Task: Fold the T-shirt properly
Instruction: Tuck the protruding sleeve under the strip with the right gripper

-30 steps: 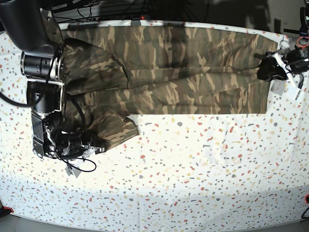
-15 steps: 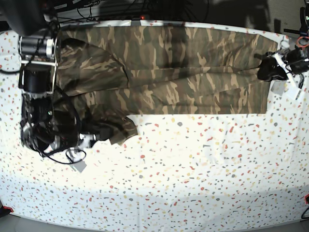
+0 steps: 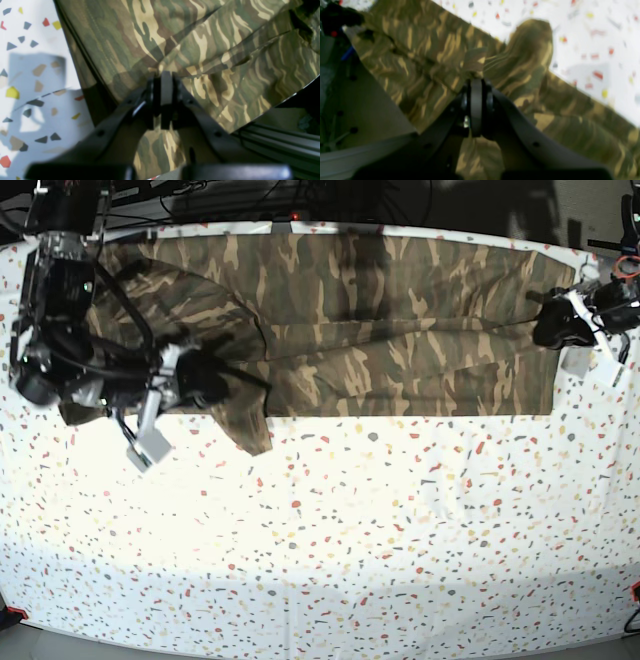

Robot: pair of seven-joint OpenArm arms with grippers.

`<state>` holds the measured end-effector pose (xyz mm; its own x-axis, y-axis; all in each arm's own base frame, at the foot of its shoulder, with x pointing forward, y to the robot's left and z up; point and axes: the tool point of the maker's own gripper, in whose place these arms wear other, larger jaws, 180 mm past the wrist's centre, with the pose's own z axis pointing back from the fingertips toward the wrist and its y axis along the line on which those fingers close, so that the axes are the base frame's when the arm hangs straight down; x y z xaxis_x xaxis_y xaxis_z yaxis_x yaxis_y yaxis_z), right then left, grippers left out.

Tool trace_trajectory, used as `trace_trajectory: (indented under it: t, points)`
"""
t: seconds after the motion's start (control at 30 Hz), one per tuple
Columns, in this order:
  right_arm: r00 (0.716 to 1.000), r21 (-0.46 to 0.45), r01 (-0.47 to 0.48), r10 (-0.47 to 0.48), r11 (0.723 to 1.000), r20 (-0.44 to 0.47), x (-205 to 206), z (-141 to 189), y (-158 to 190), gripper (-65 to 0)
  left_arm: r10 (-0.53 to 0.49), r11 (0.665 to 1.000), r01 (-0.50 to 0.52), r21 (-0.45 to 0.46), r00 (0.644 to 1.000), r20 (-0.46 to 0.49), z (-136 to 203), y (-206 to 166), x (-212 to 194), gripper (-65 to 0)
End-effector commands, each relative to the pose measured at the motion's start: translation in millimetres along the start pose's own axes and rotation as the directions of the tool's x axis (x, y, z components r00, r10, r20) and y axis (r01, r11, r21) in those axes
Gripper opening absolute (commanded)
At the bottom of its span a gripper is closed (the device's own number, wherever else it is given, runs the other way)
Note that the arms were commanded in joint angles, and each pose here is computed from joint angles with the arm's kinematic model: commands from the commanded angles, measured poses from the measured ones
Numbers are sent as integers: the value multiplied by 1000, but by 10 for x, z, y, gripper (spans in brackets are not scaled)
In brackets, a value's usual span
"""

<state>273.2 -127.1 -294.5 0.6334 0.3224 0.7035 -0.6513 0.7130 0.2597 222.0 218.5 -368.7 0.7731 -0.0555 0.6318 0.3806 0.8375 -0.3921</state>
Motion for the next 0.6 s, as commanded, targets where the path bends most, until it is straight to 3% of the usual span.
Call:
trace_trajectory:
  t: [0.0, 0.17, 0.57]
  points:
    - [999, 2, -24, 24, 1000, 42, 75, 91, 57, -650, -28, 1000, 28, -2, 999, 34, 61, 7, 140, -650]
    - [998, -4, 30, -29, 1000, 53, -214, 350, 258, -650, -28, 1000, 29, -1, 999, 33, 61, 7, 139, -650]
    - [991, -167, 124, -130, 978, -29, -812, 928, 322, -650, -28, 1000, 28, -2, 999, 21, 60, 7, 118, -650]
